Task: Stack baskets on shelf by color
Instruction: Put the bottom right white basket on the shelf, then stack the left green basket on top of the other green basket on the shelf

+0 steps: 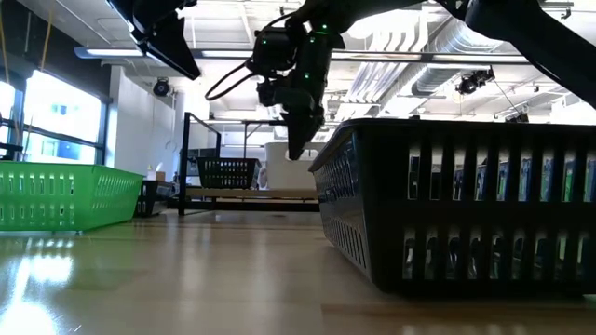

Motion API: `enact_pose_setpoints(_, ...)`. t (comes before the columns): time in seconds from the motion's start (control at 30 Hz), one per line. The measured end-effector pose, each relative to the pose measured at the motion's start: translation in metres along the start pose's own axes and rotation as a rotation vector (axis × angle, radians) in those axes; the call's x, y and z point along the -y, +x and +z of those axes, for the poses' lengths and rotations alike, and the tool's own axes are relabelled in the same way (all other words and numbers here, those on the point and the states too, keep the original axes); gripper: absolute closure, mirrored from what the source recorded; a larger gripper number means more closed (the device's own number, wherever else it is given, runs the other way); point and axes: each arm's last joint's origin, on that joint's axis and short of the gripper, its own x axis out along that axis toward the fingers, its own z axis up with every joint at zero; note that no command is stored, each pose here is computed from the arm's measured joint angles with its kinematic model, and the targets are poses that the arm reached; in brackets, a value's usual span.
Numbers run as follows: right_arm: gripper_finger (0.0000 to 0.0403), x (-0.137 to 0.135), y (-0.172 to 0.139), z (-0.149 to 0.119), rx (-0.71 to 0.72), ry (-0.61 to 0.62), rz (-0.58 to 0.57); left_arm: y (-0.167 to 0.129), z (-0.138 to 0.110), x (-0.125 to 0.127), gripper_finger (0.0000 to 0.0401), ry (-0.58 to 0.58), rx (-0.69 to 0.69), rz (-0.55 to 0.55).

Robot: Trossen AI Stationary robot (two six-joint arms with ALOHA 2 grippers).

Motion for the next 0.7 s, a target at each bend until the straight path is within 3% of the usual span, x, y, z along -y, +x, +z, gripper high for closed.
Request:
enact_pose_setpoints(0.17,0.0293,0.001,0.0,-0.005,-0.056,-0.037,-0.077,0.0,0.0,0.0,0.0279,0.0,0.0,0.0)
enact_pose_setpoints(0.3,0.0289,0.0,-0.004,-0.006,-0.06,-0.037,-0.047,0.0,0.0,0.0,0.0279,-0.003,-0.001,-0.002)
enact_pose_setpoints(0.7,0.0288,-0.002,-0.044,0.001,0.01,0.03,-0.047,0.0,-0.004,0.002,0.0279,-0.198,-0.063,-0.088)
